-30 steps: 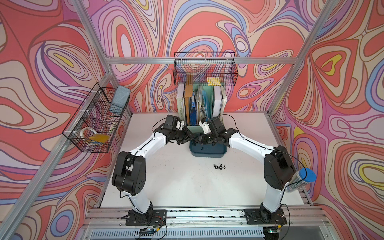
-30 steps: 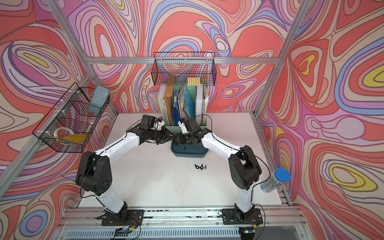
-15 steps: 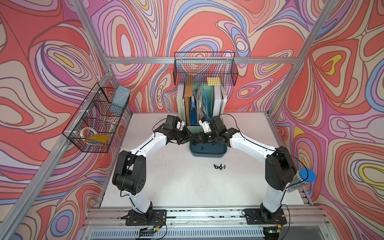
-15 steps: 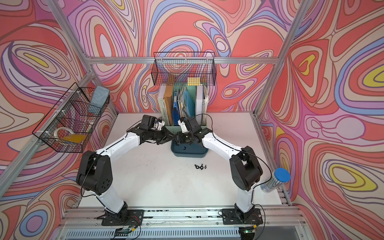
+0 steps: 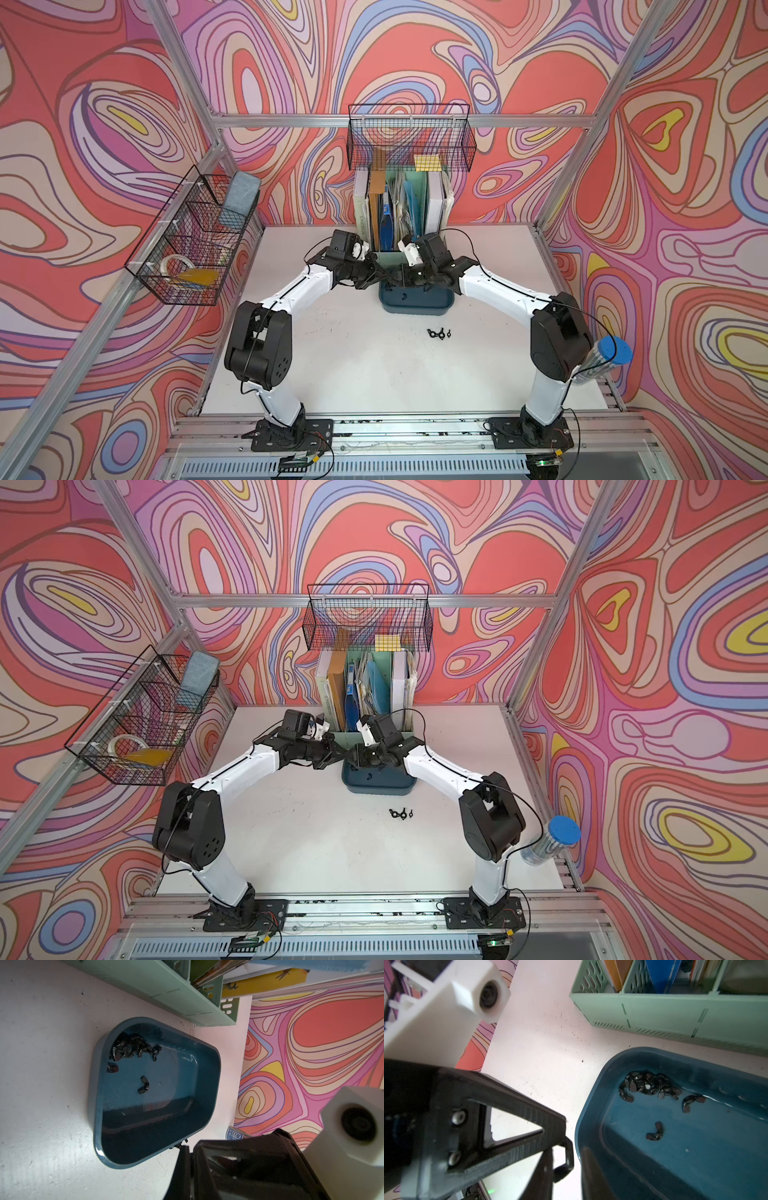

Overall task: Take out the wing nut from the storage box
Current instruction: Place the wing nut at the center of the board.

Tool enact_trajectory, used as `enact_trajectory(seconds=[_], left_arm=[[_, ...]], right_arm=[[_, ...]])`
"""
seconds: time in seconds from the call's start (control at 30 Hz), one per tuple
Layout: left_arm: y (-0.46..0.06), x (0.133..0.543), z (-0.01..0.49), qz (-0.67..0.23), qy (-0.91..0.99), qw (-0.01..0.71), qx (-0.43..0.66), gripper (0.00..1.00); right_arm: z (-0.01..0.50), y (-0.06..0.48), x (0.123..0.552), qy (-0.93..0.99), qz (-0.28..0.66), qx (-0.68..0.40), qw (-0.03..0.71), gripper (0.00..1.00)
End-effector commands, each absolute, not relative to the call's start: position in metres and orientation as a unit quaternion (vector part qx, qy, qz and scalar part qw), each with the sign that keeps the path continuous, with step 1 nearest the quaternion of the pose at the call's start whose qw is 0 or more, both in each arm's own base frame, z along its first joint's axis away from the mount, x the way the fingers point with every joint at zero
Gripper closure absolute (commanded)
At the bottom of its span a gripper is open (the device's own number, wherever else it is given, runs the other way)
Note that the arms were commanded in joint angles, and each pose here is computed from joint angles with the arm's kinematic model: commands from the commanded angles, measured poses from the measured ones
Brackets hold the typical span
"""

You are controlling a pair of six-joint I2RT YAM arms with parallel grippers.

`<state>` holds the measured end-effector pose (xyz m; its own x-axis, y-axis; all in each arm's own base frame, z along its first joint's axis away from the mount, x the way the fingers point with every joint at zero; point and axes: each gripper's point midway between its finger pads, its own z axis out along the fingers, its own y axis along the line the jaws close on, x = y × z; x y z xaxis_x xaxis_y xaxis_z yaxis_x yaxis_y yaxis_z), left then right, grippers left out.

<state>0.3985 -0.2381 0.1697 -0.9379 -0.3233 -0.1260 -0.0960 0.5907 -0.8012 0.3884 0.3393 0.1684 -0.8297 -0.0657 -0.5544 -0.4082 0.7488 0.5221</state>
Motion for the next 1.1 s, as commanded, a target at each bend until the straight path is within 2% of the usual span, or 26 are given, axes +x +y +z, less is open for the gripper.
enact_trajectory(seconds=[0.0,0.13,0.5,0.7,1.07], left_arm=[[-0.236,0.395,0.168,-0.424,0.889,0.133,-0.110,1.00],[-0.230,0.389,0.164,-0.397,0.901,0.137,-0.109,1.00],[-0.234,0.343,0.147,-0.279,0.948,0.137,-0.065,1.00],[-0.251,0.314,0.139,-0.242,0.961,0.127,-0.042,1.00],[-0.293,0.268,0.104,-0.186,0.978,0.090,0.016,1.00]], right_arm=[[0.177,0.334,0.390,0.898,0.315,-0.126,0.281,0.53],[0.173,0.320,0.392,0.907,0.284,-0.116,0.287,0.40],[0.168,0.260,0.381,0.924,0.206,-0.080,0.312,0.15],[0.156,0.221,0.366,0.938,0.156,-0.045,0.306,0.04],[0.145,0.158,0.320,0.949,0.082,0.017,0.303,0.02]])
